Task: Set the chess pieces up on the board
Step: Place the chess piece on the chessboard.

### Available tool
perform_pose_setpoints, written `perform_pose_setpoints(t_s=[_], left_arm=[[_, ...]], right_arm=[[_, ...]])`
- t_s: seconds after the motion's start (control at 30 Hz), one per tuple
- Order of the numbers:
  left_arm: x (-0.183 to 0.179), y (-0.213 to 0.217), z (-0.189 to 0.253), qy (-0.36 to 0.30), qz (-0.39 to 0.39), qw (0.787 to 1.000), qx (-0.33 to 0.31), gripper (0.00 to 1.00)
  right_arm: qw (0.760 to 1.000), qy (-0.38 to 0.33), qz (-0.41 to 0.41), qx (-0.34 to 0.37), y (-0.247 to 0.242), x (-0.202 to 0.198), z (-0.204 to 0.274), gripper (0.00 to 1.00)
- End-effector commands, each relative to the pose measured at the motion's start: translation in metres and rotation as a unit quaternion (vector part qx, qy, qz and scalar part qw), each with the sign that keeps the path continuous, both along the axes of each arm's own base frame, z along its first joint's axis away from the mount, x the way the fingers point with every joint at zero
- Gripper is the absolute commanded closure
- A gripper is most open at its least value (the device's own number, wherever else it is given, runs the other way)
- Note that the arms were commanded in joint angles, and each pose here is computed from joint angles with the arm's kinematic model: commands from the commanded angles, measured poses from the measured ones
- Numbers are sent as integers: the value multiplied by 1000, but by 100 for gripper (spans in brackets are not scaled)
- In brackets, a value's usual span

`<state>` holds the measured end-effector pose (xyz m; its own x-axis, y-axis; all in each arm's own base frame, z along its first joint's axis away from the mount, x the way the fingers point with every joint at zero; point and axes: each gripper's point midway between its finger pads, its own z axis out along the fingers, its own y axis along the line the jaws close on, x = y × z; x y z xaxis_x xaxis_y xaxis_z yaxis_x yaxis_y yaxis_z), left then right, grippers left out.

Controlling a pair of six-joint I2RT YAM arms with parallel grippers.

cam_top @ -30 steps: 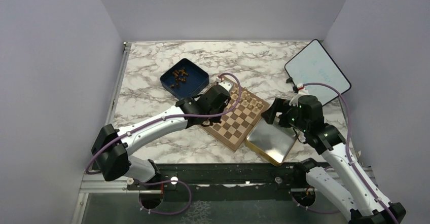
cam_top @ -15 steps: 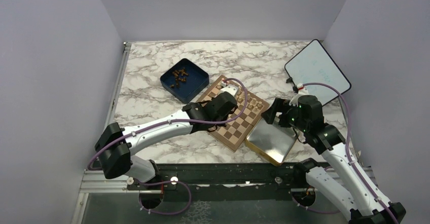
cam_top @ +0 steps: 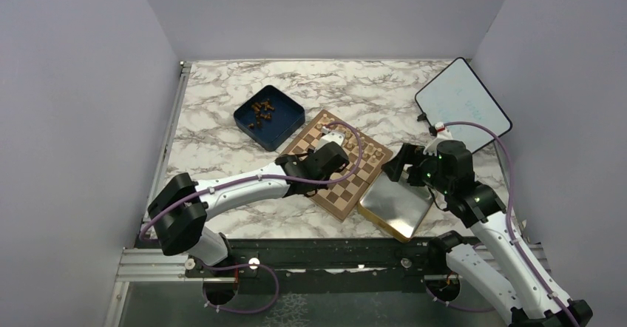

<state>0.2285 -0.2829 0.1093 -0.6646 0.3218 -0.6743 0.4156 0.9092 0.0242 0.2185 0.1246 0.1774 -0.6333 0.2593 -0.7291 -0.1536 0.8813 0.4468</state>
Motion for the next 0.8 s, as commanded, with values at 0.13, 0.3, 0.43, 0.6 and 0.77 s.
perform_pose_setpoints(t_s=[0.13,0.3,0.43,0.6,0.77], left_arm=[[9,-1,-6,-19,16,1000,8,89],[11,-2,-13,-17,17,1000,20,89],[11,-1,-16,-18,19,999,24,89],[11,0,-21,-16,20,999,30,89],[11,0,-23,-15,21,999,31,89]], right_arm=[[1000,-8,-3,1,-1,0,7,6],[1000,-7,-2,1,-1,0,7,7],[1000,-8,-2,0,-1,0,7,7],[1000,-7,0,0,0,0,6,6],[1000,-7,0,-1,0,0,6,6]])
